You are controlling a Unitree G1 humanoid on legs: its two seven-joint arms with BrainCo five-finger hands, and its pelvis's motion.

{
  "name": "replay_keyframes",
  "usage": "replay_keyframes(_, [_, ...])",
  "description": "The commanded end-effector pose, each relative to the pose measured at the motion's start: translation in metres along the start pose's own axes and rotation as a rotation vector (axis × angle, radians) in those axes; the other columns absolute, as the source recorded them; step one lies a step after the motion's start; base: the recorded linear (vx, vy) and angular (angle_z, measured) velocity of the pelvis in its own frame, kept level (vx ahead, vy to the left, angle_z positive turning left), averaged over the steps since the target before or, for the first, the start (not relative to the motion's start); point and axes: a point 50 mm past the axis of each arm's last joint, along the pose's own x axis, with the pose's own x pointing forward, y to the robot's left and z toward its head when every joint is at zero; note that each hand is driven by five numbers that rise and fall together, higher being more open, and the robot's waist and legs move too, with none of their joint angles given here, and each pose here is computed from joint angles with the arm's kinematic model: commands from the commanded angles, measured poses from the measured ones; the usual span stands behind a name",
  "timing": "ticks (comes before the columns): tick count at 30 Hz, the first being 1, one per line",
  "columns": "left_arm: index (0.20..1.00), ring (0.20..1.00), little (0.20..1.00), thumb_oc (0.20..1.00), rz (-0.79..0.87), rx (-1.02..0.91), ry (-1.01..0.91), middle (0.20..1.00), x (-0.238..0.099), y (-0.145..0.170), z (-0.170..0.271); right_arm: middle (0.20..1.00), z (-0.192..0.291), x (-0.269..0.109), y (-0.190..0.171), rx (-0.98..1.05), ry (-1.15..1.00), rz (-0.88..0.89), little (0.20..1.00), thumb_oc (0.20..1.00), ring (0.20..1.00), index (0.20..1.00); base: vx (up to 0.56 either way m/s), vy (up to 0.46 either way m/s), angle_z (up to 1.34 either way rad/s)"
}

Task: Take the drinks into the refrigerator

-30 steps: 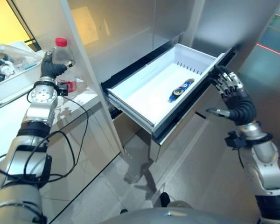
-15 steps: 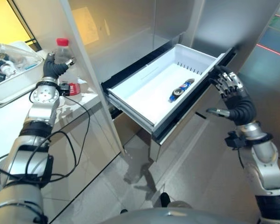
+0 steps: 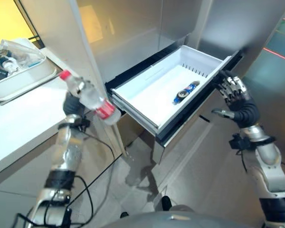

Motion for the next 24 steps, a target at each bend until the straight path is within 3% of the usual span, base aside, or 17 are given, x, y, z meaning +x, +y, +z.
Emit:
replay_keyframes(1, [0.2, 0.2, 0.2, 0.2, -0.249, -0.088, -0.25, 0.2, 0.024, -0.051, 0.054, 1.0, 0.013, 0.016, -0.012, 0.007, -0.069, -0.003, 1.0, 1.0, 1.0, 1.0, 0.0, 0.0, 0.0])
replay_keyframes(8, [0.2, 0.2, 0.2, 0.2, -0.45, -0.299, -0.156, 0.2, -0.006, -0.085, 0.03, 1.0, 0.005, 0.028, -0.021, 0.033, 0.169, 0.254, 1.0, 1.0, 1.0, 1.0, -0.04, -0.012, 0.05])
replay_keyframes(13, [0.2, 0.2, 0.2, 0.2, -0.615, -0.194, -0.069, 0.2, -0.023, -0.096, 0.027, 1.0, 0.022, 0.047, -0.016, -0.032, 0.289, 0.532, 1.0, 1.0, 1.0, 1.0, -0.02, -0.003, 0.04])
replay_keyframes(24, [0.2, 0.2, 0.2, 0.2, -0.912, -0.044, 0.066, 0.2, -0.033, -0.132, 0.032, 1.0, 0.009, 0.07, 0.032, -0.014, 0.463, 0.826, 1.0, 1.0, 1.0, 1.0, -0.01, -0.002, 0.02])
